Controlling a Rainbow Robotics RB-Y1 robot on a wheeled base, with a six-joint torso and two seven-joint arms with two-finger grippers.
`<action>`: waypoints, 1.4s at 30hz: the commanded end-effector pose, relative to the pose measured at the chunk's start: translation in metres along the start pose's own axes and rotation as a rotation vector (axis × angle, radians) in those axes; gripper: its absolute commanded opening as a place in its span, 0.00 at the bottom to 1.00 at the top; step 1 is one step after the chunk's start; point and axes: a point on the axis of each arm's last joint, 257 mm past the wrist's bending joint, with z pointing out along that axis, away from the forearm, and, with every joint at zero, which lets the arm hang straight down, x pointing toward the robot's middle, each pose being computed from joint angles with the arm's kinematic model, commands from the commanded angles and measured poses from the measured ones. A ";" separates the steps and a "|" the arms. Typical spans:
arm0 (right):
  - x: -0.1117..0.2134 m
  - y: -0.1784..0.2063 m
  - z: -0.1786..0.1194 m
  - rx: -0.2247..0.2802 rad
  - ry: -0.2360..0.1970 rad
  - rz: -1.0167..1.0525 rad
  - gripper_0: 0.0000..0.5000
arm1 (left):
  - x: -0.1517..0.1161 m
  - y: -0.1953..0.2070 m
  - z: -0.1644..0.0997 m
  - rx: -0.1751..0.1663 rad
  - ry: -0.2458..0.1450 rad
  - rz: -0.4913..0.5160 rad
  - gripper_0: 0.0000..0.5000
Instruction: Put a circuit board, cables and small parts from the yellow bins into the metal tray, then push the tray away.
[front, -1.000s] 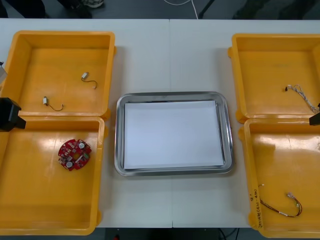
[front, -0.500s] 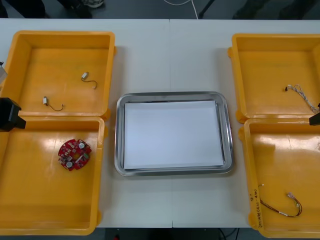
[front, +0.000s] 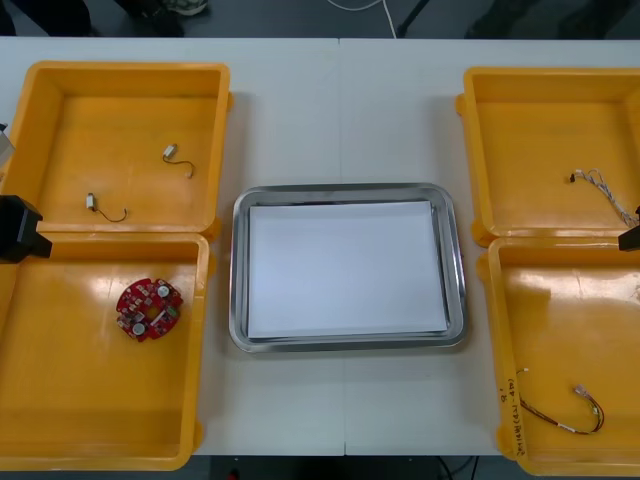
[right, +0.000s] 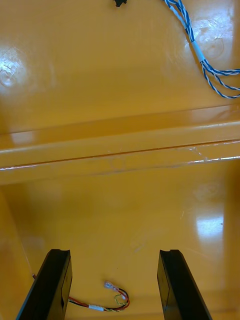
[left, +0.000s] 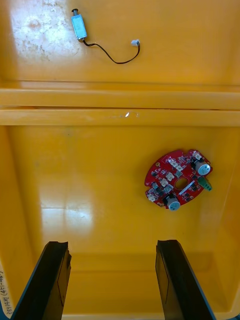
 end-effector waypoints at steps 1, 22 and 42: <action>-0.006 -0.020 -0.015 0.037 -0.022 -0.019 1.00 | -0.003 0.015 -0.015 -0.044 -0.027 0.074 1.00; -0.006 -0.020 -0.015 0.037 -0.022 -0.019 1.00 | -0.003 0.015 -0.015 -0.044 -0.027 0.074 1.00; -0.006 -0.020 -0.015 0.037 -0.022 -0.019 1.00 | -0.003 0.015 -0.015 -0.044 -0.027 0.074 1.00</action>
